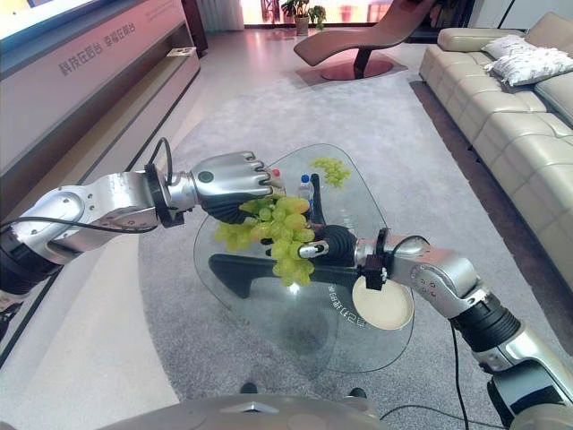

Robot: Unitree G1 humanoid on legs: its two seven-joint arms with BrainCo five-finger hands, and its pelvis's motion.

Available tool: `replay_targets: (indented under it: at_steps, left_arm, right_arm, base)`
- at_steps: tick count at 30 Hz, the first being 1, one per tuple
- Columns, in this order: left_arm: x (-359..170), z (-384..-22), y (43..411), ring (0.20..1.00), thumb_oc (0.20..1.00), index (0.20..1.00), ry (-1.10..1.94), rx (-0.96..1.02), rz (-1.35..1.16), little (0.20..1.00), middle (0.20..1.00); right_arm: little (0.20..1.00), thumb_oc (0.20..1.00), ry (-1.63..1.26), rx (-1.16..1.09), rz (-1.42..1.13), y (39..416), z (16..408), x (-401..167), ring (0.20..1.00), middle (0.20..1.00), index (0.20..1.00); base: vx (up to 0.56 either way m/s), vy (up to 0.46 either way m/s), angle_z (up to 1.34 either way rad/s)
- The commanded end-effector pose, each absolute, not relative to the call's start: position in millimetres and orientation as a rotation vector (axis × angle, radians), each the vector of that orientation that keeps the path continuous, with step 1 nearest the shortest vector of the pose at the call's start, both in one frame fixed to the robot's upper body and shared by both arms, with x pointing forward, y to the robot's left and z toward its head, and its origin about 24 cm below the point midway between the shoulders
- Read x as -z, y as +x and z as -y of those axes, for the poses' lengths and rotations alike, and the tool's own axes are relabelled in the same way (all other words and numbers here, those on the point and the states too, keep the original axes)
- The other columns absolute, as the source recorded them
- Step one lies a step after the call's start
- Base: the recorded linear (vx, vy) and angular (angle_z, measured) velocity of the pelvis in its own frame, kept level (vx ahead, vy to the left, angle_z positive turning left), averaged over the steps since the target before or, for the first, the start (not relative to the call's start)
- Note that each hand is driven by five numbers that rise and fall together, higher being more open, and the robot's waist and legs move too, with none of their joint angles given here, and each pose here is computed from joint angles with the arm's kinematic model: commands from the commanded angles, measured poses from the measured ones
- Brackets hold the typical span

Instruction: Pick up fruits into the plate

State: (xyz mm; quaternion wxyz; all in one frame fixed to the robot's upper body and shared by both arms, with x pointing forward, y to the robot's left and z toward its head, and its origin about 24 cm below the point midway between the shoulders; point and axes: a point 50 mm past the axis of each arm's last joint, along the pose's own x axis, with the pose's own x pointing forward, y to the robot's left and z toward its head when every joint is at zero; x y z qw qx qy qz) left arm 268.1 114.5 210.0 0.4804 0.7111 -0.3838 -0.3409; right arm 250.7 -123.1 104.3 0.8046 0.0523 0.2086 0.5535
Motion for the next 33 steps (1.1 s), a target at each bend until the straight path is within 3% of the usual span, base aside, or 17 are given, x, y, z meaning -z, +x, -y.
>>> replay_targets:
  at_steps: [1,17,18,19,33]
  left_arm:
    - [-259,-109,279,0.2,0.2,0.2,1.711,0.641,1.041,0.2,0.2]
    - [-256,-109,285,0.2,0.2,0.2,1.732,0.632,0.981,0.2,0.2]
    - [-255,-109,285,0.2,0.2,0.2,1.735,0.636,0.979,0.2,0.2]
    - [-255,-109,285,0.2,0.2,0.2,1.736,0.637,0.979,0.2,0.2]
    - [-253,-109,285,0.2,0.2,0.2,1.747,0.644,0.976,0.2,0.2]
  right_arm:
    - [1.0,1.0,0.115,-1.377,-0.302,245,95,-139,1.0,1.0,1.0]
    - [1.0,1.0,0.135,-1.487,-0.275,235,75,-142,1.0,1.0,1.0]
    - [0.42,0.42,0.134,-1.489,-0.269,234,74,-143,0.42,0.42,0.42]
    - [0.2,0.2,0.136,-1.487,-0.264,234,74,-143,0.2,0.2,0.2]
    - [0.2,0.2,0.151,-1.444,-0.282,238,74,-139,0.2,0.2,0.2]
  base:
    - [0.0,0.0,0.0]
    - [0.0,0.0,0.0]
    - [0.0,0.0,0.0]
    - [0.0,0.0,0.0]
    - [-0.01,0.001,0.0]
